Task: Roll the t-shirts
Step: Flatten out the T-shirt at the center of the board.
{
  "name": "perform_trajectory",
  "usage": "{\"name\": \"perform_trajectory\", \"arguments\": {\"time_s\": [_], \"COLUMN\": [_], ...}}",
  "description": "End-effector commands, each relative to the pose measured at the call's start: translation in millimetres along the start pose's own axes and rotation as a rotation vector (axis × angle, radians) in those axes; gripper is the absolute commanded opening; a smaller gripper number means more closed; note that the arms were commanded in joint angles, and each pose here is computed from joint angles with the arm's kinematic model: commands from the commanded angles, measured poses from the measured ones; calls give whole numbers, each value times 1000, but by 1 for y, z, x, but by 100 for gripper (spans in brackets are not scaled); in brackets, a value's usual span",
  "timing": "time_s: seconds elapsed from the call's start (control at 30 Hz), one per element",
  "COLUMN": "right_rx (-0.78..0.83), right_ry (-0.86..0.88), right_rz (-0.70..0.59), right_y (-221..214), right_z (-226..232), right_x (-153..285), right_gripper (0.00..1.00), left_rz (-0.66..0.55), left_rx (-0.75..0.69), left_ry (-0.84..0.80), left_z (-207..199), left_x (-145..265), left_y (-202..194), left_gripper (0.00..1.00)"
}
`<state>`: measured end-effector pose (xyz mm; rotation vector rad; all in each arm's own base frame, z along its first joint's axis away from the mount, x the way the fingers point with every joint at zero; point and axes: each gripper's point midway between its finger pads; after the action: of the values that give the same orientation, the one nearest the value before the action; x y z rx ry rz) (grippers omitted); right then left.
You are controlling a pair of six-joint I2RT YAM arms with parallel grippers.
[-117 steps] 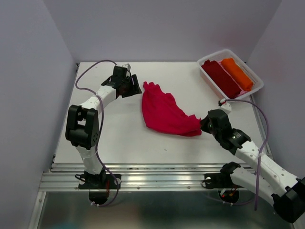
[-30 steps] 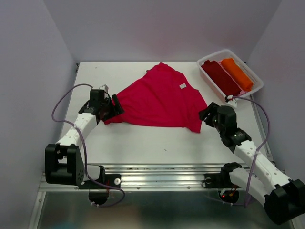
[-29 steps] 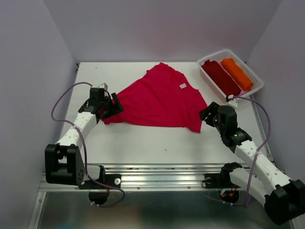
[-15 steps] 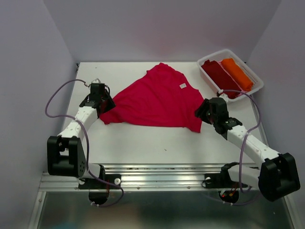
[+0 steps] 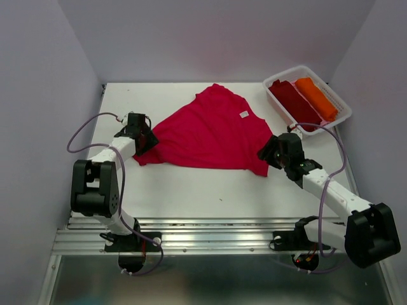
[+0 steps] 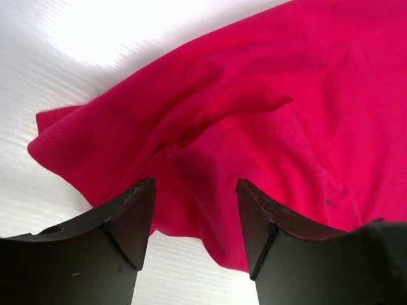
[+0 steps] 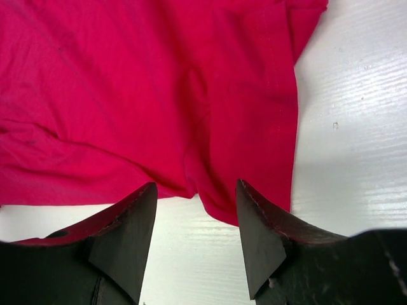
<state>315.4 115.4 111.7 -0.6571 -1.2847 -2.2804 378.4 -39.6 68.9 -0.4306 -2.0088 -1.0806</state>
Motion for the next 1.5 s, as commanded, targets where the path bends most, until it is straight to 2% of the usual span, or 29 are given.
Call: {"name": "perform_trajectory", "arguments": {"time_s": [0.0,0.1,0.13,0.17,0.33,0.43,0.47,0.5,0.53,0.6,0.63,0.73,0.83,0.93,1.0,1.1,1.13,1.17,1.27,1.47], "right_rx": [-25,-26,-23,-22,-47,-62,-65,-65,-62,-57,-54,-42,-29,-14,-6,-6,-6,-7,-22,-74], "right_ry": [33,35,35,35,33,38,34,30,26,8,1,-11,-17,-23,-29,-30,-27,-22,-20,-14], "right_rz": [-53,-75,-75,-76,-91,-109,-121,-124,-128,-122,-117,-93,-80,-71,-65,-46,-36,-11,39,90], "right_y": [8,12,12,12,11,13,13,12,12,8,7,2,1,2,2,-1,-3,-10,-22,-33], "right_z": [4,3,3,3,0,-1,-4,-6,-7,-12,-14,-15,-15,-14,-14,-13,-13,-13,-14,-17], "right_x": [3,7,7,7,11,15,18,18,18,16,14,9,5,1,-2,-5,-6,-8,-12,-16], "right_gripper": [58,58,58,58,58,58,58,58,58,58,59,58,59,59,59,59,60,61,62,65], "left_rz": [-4,2,-13,-25,-70,-4,14,85,119,203,242,175,-60,-198,-230,-205,-157,-128,-69,-62], "left_rx": [21,23,27,25,-3,-21,-37,-45,-41,-25,-23,5,36,49,48,-10,-51,-67,-99,-110], "left_ry": [14,20,12,4,-26,-13,-42,-12,-18,-39,-49,-21,-18,-40,-32,-28,-4,11,46,0], "left_z": [-1,0,-2,-4,-12,-1,-7,6,6,6,5,9,5,-6,-10,-21,-22,-22,-22,-33], "left_x": [-6,-6,0,5,48,63,74,77,81,92,97,110,134,143,139,115,98,89,64,39], "left_y": [2,0,3,5,5,-26,-40,-65,-78,-114,-126,-114,-57,-21,-10,-10,-20,-24,-36,-37], "left_gripper": [61,36,13,2,0,0,1,8,29,52,59,59,53,45,43,50,72,74,78,71]}}
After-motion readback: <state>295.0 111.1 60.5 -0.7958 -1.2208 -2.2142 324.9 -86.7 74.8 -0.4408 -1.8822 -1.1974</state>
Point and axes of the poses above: each gripper's point midway between its finger pads, its own x axis back along the fingers, its own z axis along the line the jaws close on, y = z × x, and after that the axes turned 2 degrees about x, right-handed
